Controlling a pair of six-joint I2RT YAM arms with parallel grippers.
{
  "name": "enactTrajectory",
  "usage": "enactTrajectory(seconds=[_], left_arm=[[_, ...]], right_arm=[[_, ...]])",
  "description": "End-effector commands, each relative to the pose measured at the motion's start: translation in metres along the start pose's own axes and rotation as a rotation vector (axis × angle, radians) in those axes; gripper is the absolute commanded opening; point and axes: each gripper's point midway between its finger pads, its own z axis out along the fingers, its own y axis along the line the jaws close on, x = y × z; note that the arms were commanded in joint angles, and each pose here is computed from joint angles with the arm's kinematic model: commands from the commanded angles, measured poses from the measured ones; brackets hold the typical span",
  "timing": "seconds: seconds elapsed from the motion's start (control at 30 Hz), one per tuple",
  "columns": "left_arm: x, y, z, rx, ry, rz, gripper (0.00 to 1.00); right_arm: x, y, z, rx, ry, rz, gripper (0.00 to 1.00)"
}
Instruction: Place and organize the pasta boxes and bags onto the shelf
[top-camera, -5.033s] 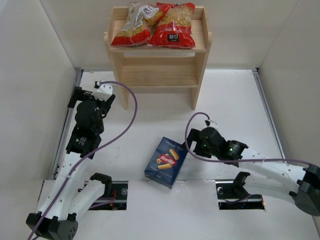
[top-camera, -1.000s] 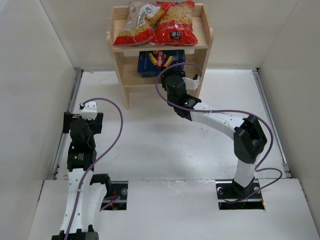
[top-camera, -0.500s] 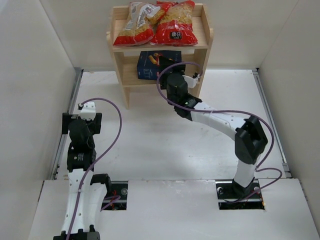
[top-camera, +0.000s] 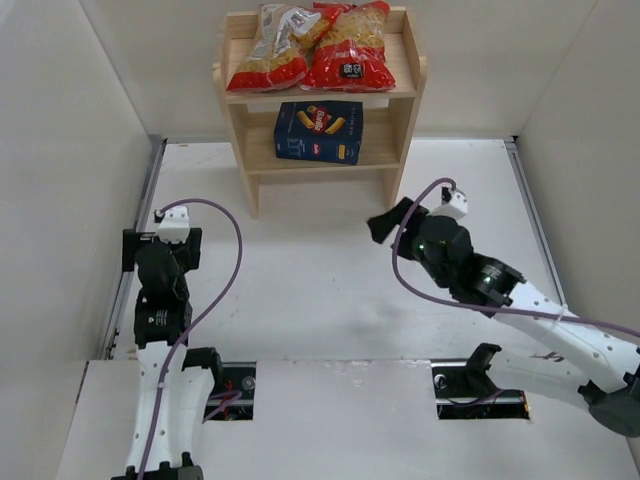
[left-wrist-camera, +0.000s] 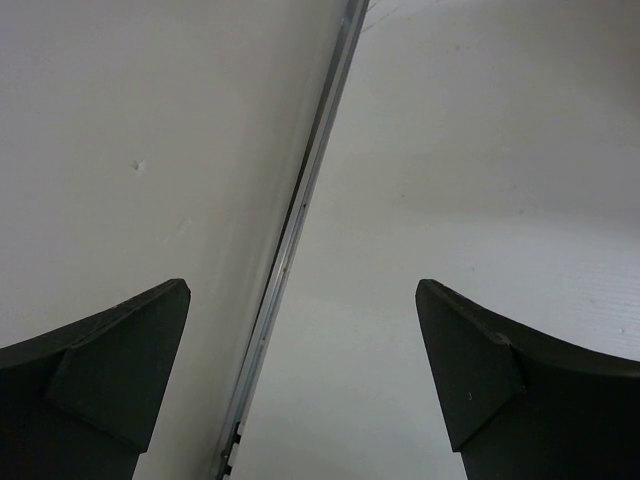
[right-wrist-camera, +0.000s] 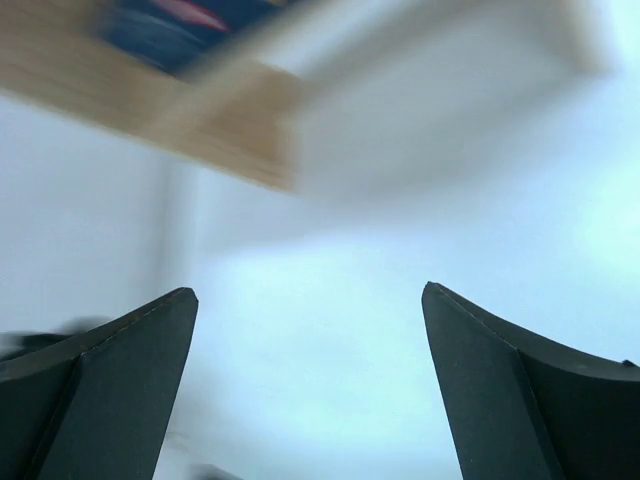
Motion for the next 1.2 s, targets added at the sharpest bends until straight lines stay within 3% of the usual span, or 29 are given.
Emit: enactTrajectory(seconds=[0.0, 0.1, 0.23, 0.33, 0.57, 0.7, 0.93, 1.17], left_arm=[[-0.001, -0.003, 0.009, 0.0, -0.002, -0.008, 1.0], [0.001, -0.008, 0.019, 0.011, 0.028, 0.0, 1.0], [0.01, -0.007, 0.027, 0.004, 0.086, 0.01, 1.0], [0.017, 0.0, 0.027, -0.027, 0.113, 0.011, 1.0], [0.03, 0.0, 0.022, -0.031, 0.136, 0.019, 1.0], [0.029, 0.001, 0.019, -0.041, 0.128, 0.02, 1.0], [0.031, 0.003, 0.009, -0.044, 0.12, 0.025, 1.0], [0.033, 0.001, 0.008, -0.041, 0.12, 0.025, 1.0]], right_arm=[[0.004, -0.166, -0.058, 0.57, 0.24, -0.36, 1.0], [-0.061, -0.206, -0.085, 0.734, 0.116, -0.353, 1.0], [-0.117, -0.213, -0.113, 0.729, -0.105, -0.355, 1.0], [-0.112, -0.203, -0.114, 0.605, -0.044, -0.459, 1.0], [-0.064, -0.213, -0.11, 0.521, 0.25, -0.472, 1.0], [-0.062, -0.225, -0.112, 0.576, 0.259, -0.492, 1.0], [-0.09, -0.249, -0.132, 0.777, 0.12, -0.555, 1.0], [-0.094, -0.245, -0.138, 0.785, 0.116, -0.58, 1.0]])
